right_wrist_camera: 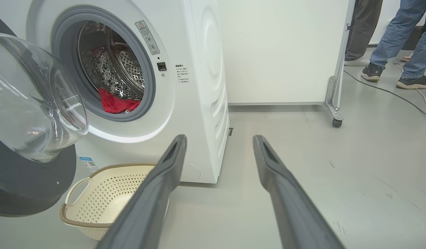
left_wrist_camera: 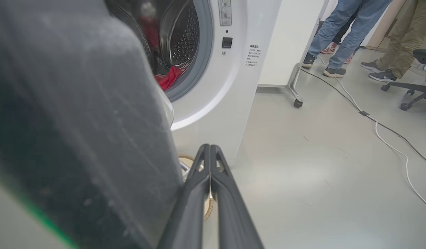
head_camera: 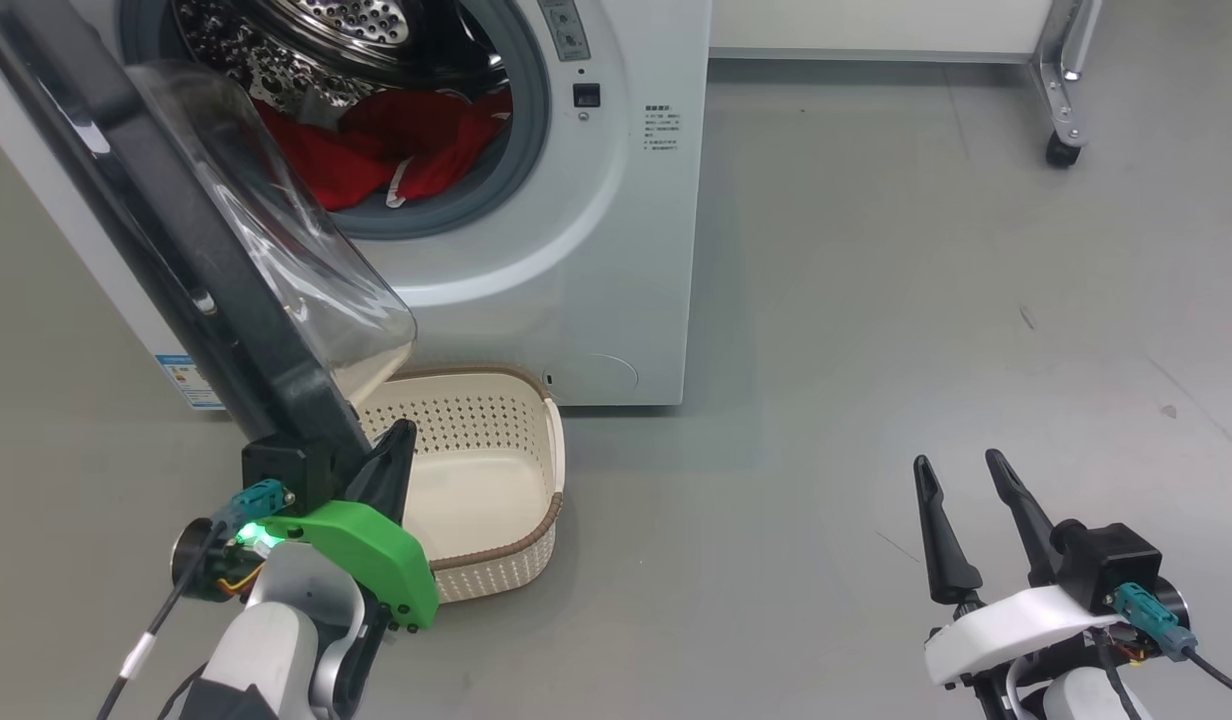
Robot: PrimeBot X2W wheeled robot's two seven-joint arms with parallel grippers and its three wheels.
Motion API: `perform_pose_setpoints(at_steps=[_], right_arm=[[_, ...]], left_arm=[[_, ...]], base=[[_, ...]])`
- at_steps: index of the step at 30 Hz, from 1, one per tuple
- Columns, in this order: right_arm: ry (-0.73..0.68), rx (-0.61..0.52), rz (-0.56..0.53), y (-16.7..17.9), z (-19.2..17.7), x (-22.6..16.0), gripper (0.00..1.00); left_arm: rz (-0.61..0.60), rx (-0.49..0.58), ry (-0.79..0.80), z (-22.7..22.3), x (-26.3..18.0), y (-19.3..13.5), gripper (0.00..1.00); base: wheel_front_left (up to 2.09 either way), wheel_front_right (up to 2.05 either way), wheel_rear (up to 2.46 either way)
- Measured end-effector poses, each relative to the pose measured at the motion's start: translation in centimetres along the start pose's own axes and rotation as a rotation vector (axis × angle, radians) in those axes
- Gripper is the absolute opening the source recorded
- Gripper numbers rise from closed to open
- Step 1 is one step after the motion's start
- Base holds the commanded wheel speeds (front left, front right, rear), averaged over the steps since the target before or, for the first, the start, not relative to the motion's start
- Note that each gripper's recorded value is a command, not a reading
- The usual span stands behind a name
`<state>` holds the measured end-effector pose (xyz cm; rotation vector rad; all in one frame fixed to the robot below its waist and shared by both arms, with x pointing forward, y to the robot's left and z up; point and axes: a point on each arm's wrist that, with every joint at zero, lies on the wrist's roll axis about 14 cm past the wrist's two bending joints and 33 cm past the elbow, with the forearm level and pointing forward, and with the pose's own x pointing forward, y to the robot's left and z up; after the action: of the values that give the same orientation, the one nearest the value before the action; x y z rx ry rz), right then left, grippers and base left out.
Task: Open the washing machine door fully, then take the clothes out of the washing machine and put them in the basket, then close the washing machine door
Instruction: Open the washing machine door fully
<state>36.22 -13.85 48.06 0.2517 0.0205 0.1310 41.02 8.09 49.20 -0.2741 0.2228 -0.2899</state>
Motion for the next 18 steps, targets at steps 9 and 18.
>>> perform_pose_setpoints(at_steps=[9, 18], right_arm=[[0.005, -0.003, 0.043, 1.2, -0.2, 0.7, 1.00], [0.031, -0.004, 0.117, 3.4, -1.0, 1.5, 1.00]], left_arm=[[0.026, -0.002, -0.017, 0.3, -0.8, 0.8, 0.00], [0.079, -0.025, -0.038, 0.5, -2.1, 2.4, 0.00]], base=[[0.00, 0.00, 0.00], [0.00, 0.00, 0.00]])
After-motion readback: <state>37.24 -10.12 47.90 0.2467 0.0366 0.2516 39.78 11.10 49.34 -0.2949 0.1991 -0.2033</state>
